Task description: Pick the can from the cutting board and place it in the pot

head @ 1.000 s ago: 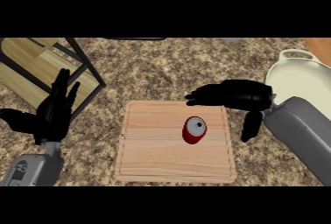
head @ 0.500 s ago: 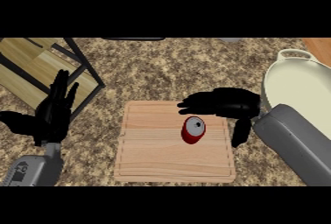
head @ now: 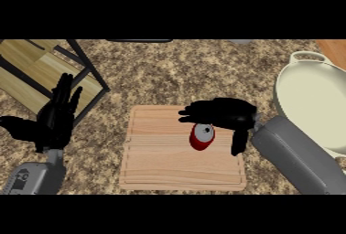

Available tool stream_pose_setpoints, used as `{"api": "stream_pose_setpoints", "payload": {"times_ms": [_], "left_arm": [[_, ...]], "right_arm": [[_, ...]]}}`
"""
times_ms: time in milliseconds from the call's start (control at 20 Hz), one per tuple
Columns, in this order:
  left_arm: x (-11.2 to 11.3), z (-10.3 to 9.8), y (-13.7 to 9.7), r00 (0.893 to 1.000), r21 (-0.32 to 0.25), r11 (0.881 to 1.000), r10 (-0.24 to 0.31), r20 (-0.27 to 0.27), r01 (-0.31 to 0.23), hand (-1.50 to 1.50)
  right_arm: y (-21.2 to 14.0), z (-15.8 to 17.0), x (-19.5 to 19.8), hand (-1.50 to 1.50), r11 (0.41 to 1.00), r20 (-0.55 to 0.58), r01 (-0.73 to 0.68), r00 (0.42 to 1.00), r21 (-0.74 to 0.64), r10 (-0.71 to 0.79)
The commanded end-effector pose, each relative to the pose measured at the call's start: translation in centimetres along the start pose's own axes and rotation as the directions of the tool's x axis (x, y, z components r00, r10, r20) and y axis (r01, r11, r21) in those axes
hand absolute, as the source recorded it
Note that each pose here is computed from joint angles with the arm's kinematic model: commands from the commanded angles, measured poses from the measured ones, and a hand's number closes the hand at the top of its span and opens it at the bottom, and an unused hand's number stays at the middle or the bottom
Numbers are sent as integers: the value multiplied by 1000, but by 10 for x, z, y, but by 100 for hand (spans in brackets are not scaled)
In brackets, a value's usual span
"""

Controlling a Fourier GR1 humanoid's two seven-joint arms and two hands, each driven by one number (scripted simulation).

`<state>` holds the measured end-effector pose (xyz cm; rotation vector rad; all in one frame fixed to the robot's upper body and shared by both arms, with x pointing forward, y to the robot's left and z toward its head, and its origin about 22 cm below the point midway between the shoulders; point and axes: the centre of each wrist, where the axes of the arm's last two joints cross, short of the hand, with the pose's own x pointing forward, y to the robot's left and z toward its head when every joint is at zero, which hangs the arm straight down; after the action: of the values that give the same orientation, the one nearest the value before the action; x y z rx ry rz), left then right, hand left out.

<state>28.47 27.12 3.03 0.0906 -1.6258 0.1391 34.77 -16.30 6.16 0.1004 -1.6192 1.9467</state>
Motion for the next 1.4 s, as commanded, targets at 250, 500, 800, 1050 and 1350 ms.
{"api": "stream_pose_setpoints", "payload": {"times_ms": [250,500,800,1050,1350], "left_arm": [[37,-18,-8,988,-65,997,-42,146,52,0],[48,-25,-1,989,-68,996,-46,142,57,0],[26,-7,-5,989,-60,995,-65,131,73,0],[40,-15,-4,989,-60,996,-51,136,60,0],[36,-19,1,993,-42,998,-38,113,43,0]], "right_arm": [[32,-37,3,-150,1000,11,-14,1000,26,14],[38,-51,7,-150,1000,24,17,1000,24,-17],[43,-52,7,150,998,201,-66,978,13,62],[75,-62,24,150,996,224,-86,971,10,82],[38,-44,13,150,985,183,-134,971,-106,152]]}}
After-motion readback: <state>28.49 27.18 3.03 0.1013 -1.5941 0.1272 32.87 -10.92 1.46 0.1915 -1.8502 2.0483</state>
